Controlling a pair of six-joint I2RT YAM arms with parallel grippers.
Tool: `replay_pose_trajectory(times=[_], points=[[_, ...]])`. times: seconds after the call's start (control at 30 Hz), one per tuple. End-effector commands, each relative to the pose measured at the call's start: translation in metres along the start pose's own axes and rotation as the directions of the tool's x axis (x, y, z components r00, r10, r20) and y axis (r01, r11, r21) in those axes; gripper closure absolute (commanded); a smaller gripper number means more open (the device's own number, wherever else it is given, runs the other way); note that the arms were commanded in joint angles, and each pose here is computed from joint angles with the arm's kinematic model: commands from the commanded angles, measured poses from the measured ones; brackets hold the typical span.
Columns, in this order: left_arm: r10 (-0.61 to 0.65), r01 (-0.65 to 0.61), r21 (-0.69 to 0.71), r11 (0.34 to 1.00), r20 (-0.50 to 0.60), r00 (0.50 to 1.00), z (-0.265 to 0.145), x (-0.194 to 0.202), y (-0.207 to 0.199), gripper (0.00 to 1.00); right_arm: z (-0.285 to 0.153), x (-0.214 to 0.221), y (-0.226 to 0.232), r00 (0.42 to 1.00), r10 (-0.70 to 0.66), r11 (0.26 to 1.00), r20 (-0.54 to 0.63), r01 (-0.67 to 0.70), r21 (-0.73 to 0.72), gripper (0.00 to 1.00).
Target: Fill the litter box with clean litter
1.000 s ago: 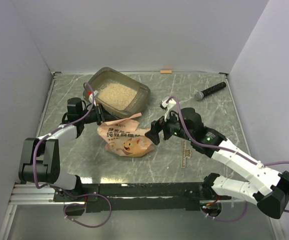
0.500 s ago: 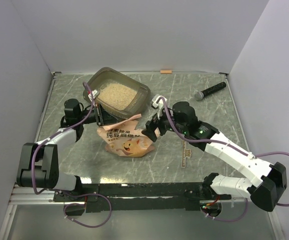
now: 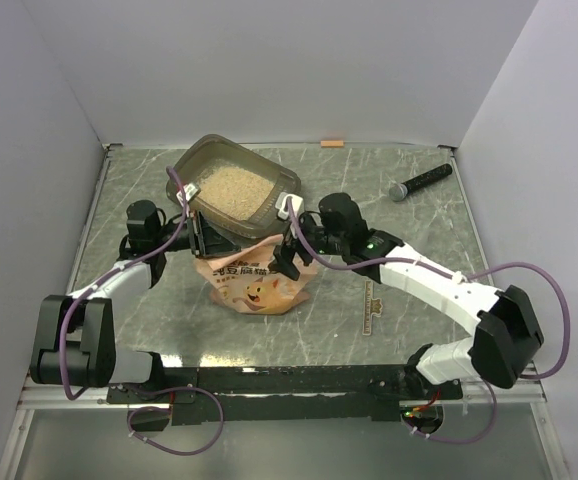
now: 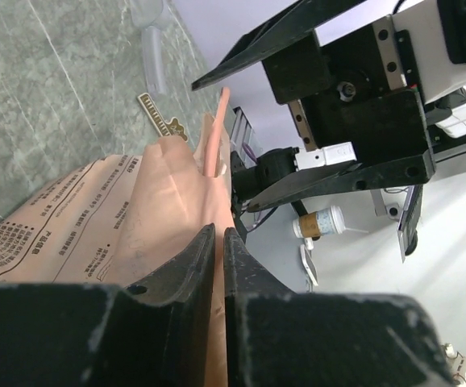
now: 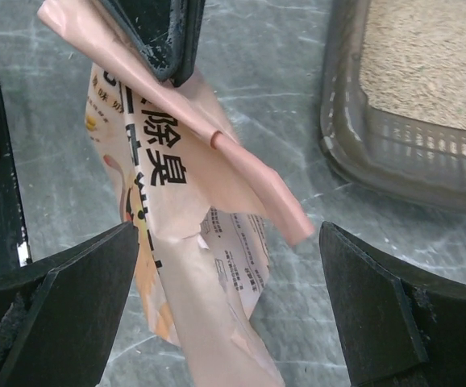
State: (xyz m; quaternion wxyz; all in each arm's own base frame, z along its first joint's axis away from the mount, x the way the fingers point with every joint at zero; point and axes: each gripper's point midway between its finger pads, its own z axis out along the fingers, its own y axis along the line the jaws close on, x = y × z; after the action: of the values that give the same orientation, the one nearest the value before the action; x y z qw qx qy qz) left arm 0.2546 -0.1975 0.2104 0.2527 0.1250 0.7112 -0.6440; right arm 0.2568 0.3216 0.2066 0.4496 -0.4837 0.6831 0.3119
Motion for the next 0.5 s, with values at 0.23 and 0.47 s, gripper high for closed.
replay_pose_trajectory(times=[0.23,0.47], points=[[0.073,-0.071,0.047,0.996,-0.026,0.997,-0.002,0.005,-0.016,0.85,0.025,-0.043,-0.02,0.988,-0.117,0.993,0.104,0.118,-0.007,0.01],[0.071,-0.07,0.044,0.997,-0.027,0.997,-0.002,0.005,-0.017,0.85,0.045,-0.038,-0.019,0.989,-0.115,0.99,0.096,0.122,-0.068,0.07]])
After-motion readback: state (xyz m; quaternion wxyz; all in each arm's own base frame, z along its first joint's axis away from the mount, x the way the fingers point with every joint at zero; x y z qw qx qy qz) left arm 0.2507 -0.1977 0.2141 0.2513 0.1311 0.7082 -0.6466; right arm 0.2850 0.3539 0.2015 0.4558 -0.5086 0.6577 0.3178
